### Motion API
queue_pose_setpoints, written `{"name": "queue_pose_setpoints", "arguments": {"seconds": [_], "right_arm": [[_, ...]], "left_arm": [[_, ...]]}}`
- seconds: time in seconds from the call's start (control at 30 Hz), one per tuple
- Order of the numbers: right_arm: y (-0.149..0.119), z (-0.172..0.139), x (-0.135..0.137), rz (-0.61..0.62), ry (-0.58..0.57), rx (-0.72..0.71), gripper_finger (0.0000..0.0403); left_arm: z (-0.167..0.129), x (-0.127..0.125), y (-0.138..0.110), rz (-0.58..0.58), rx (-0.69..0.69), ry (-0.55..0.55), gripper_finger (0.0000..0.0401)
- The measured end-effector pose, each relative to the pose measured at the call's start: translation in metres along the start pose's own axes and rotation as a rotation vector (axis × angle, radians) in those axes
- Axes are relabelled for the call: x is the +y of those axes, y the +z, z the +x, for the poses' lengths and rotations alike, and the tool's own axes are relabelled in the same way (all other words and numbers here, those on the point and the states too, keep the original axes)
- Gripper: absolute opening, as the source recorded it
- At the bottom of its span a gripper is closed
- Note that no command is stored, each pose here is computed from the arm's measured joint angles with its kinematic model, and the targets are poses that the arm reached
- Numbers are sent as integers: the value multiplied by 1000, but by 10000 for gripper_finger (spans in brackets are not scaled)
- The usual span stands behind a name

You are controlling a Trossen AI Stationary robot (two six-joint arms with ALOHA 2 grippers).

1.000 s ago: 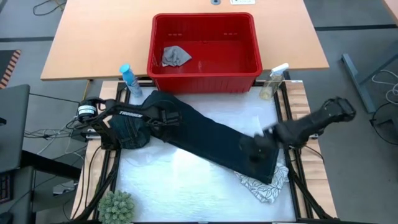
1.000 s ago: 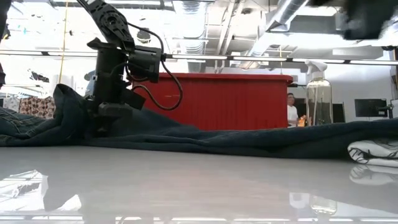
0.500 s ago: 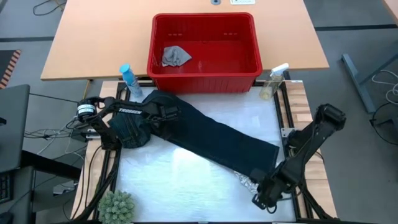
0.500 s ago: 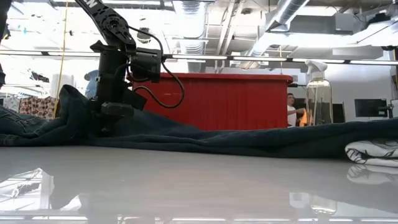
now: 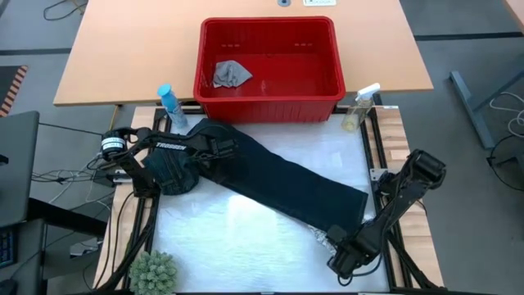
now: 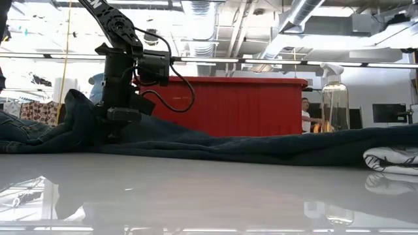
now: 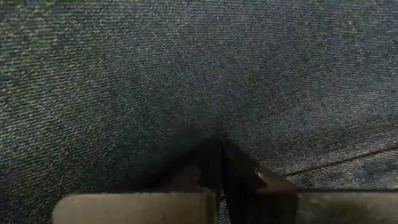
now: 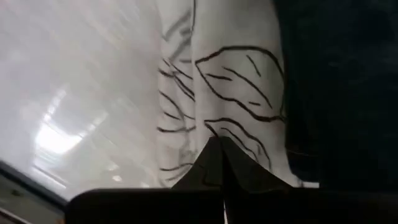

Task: Fold laundry
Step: Fold the dark blue pants

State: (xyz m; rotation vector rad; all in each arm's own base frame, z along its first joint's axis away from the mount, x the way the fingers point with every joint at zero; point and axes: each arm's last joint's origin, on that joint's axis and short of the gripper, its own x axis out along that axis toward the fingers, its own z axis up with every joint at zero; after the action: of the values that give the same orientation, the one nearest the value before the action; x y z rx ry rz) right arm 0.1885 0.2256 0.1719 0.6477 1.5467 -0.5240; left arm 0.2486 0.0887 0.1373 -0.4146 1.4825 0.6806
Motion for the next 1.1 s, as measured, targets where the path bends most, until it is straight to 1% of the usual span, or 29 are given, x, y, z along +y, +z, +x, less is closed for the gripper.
{"name": "queue_pose_setpoints", "arguments": {"seconds": [0.13,0.23,0.4,0.5,0.57,0.67,0.73,0.8,0.83,0.93,1.0,1.1], "right_arm": [[-7,14,6,-40,-8,91,14],[-16,16,12,-80,34,148,14],[-40,9,16,-158,57,269,14],[-57,4,13,-182,52,349,14],[-68,3,10,-197,43,380,14],[-78,0,7,-181,35,391,14],[-79,-13,10,-186,83,359,14],[-76,-32,15,-181,160,295,14],[-72,-41,15,-163,179,262,14],[-60,-60,10,-69,166,138,17],[-50,-71,6,-31,164,59,35],[-33,-79,2,-27,170,-35,74]], "left_arm": [[0,0,0,1,-4,1,0],[0,0,0,2,-4,0,0],[0,0,0,27,-6,2,0],[0,0,1,28,-8,6,0],[0,0,1,28,-10,6,0],[0,0,1,27,-12,6,0],[0,0,1,24,-12,6,0],[0,0,1,20,-11,3,0],[0,0,1,19,-10,1,0],[0,-1,1,17,-15,-3,0],[0,-1,2,16,-18,-5,0],[0,-1,2,16,-18,-6,0]]}}
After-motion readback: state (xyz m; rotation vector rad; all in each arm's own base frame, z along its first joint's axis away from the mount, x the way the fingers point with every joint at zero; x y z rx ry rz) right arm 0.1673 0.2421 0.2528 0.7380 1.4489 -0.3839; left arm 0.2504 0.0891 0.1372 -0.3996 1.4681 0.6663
